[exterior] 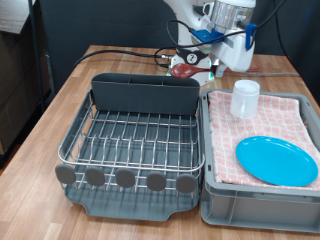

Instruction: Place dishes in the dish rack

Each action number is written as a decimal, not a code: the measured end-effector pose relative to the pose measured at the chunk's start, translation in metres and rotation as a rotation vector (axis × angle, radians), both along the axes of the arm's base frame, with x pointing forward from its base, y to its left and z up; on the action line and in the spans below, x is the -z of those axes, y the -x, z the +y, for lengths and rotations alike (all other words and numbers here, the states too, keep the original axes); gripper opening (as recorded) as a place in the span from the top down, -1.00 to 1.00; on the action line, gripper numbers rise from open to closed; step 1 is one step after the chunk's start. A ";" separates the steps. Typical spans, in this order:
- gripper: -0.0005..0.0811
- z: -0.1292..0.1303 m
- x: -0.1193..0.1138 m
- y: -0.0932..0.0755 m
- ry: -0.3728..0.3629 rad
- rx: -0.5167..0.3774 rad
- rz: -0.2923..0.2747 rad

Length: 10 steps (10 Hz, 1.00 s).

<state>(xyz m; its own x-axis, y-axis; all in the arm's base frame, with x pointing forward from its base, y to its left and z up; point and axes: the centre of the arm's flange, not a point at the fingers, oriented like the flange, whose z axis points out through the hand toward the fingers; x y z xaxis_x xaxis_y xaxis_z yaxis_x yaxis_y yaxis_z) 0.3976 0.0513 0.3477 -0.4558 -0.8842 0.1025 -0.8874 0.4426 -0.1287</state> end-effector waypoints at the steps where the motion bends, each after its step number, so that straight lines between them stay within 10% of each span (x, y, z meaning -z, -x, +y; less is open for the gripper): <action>1: 0.80 -0.009 -0.003 0.006 -0.007 0.031 -0.017; 10: 0.80 -0.045 -0.016 0.038 -0.024 0.173 0.048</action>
<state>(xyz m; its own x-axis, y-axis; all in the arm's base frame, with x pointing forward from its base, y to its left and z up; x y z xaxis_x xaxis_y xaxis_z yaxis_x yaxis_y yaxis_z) 0.3599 0.0063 0.3634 -0.5966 -0.7952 0.1077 -0.8025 0.5919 -0.0751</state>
